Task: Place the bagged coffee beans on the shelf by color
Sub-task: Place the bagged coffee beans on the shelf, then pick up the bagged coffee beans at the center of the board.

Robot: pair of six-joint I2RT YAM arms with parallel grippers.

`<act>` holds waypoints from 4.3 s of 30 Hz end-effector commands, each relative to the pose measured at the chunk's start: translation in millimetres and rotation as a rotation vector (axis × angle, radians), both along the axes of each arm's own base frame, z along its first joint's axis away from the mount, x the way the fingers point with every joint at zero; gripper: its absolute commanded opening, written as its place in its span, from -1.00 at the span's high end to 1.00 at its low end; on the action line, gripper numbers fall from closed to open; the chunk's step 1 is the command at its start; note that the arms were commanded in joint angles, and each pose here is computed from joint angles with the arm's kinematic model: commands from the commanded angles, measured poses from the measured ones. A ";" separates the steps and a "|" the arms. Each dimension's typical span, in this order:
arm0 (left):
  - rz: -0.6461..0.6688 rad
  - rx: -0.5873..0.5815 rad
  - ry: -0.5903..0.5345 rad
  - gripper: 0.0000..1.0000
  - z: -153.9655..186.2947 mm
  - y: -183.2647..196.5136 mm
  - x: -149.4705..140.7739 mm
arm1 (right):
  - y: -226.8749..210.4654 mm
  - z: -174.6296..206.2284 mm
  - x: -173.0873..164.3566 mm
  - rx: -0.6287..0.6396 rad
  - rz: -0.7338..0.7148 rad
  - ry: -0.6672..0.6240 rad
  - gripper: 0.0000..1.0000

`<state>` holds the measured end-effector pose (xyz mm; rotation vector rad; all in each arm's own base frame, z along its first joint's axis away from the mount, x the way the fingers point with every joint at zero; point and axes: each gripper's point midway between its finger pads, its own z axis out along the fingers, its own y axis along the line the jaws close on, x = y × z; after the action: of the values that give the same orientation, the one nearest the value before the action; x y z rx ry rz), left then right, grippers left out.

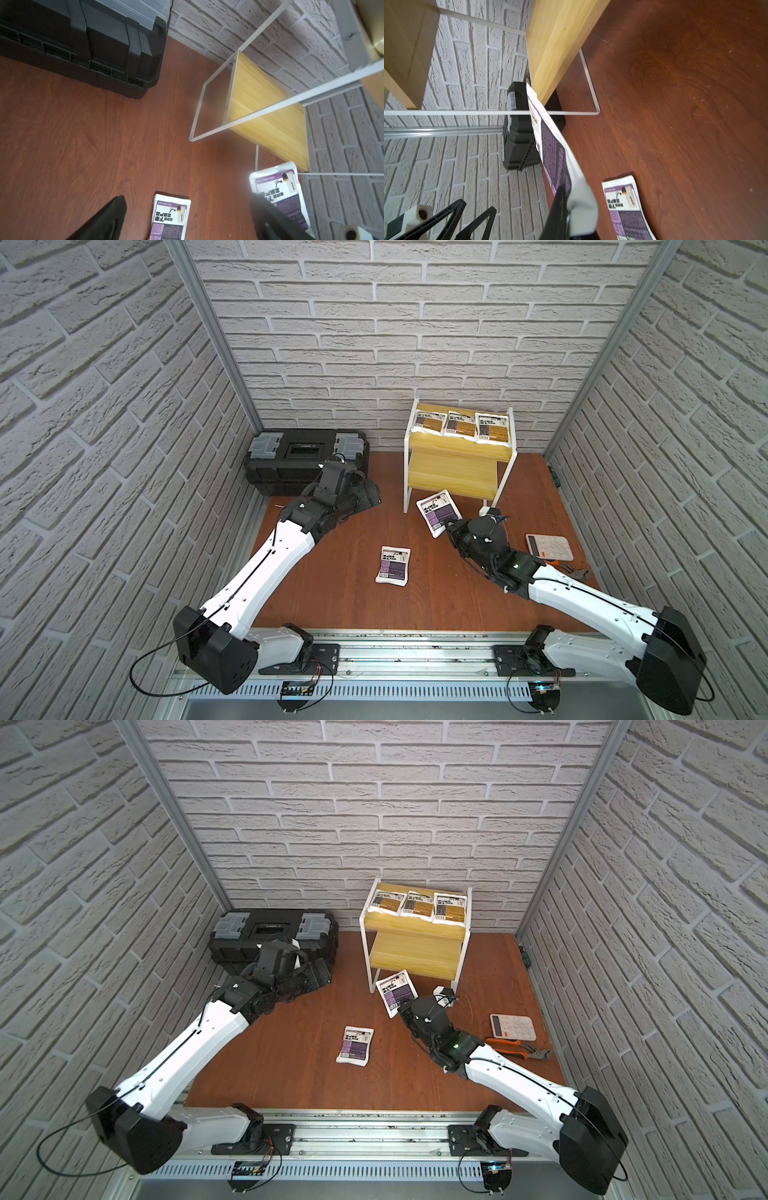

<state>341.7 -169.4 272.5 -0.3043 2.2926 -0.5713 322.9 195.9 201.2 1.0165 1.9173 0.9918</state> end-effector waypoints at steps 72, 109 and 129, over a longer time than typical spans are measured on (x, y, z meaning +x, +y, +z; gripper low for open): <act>-0.007 -0.080 -0.018 -0.97 -9.9 15.8 30.4 | 32.7 19.0 192.9 0.292 -0.344 -0.069 -0.07; -0.181 0.125 0.339 -0.97 -170.2 -4.2 -101.7 | -19.5 -73.7 -71.8 -0.452 0.451 0.289 -0.25; -0.414 0.074 0.454 -0.97 -226.2 -80.1 -101.9 | -44.0 -84.9 -106.6 -0.478 0.489 0.326 -0.51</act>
<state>235.4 -226.3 39.3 0.0351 2.8646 -0.5656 218.0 157.6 114.6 0.4439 2.6026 0.5846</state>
